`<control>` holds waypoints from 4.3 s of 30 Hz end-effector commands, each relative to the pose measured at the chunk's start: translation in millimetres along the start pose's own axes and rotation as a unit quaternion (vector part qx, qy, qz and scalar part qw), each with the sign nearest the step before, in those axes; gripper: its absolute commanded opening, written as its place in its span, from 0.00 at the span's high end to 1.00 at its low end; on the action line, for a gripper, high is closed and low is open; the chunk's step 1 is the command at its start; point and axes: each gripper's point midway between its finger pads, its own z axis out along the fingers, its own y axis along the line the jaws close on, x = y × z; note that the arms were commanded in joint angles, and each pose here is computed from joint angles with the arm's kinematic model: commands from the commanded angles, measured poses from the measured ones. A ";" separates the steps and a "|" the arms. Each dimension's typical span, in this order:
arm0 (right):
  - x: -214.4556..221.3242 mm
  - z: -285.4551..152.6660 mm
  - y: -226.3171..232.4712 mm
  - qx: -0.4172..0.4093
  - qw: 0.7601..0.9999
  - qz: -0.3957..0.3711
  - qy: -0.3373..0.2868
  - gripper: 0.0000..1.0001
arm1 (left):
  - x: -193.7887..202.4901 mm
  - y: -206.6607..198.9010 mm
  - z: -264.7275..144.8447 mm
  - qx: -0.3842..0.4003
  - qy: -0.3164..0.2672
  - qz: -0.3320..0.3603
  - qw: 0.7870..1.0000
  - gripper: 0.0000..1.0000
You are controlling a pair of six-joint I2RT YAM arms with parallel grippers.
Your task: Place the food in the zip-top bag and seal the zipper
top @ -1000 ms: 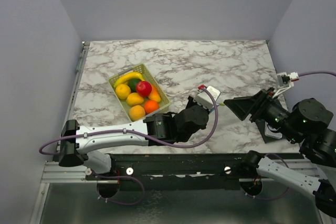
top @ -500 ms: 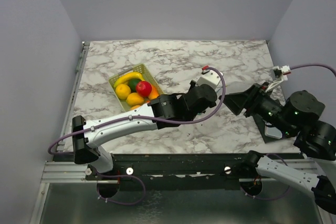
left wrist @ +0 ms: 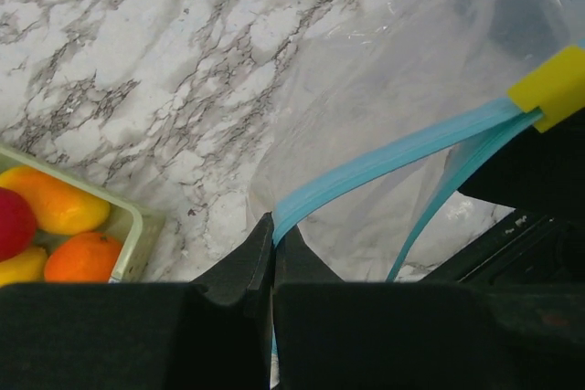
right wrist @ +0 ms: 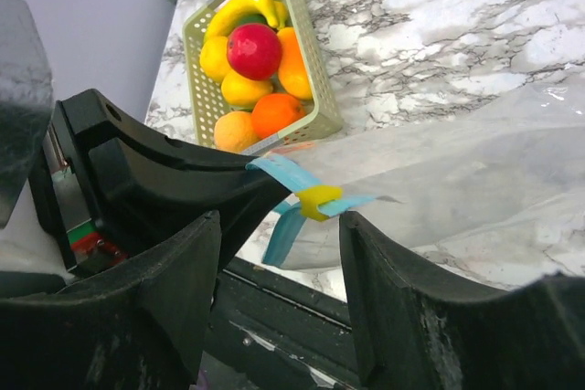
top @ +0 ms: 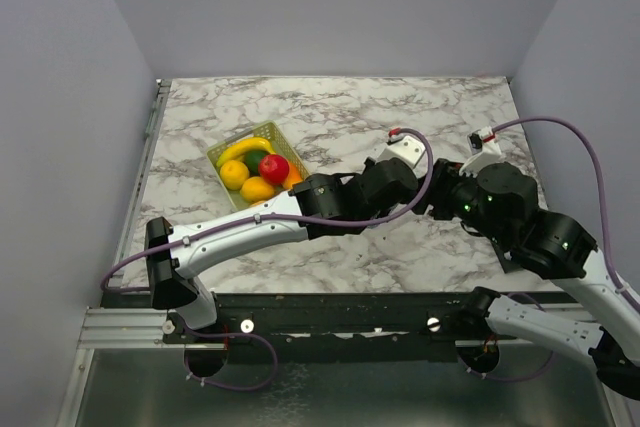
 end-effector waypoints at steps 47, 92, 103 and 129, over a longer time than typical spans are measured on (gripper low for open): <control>37.6 34.1 -42.0 0.103 0.993 0.046 0.021 0.99 | 46.4 -8.3 -15.5 0.072 0.009 -0.023 0.997 0.74; 23.4 21.3 -23.8 0.063 0.996 0.067 0.010 0.99 | 13.2 6.3 -38.0 0.040 -0.148 -0.025 0.988 1.00; -0.5 29.1 2.3 0.040 0.999 0.035 0.002 0.99 | -24.9 29.1 -78.7 0.027 -0.177 -0.026 0.984 1.00; -1.6 157.4 125.7 -0.108 0.991 -0.008 0.073 0.99 | 2.1 147.4 -160.3 -0.108 -0.180 -0.109 0.972 1.00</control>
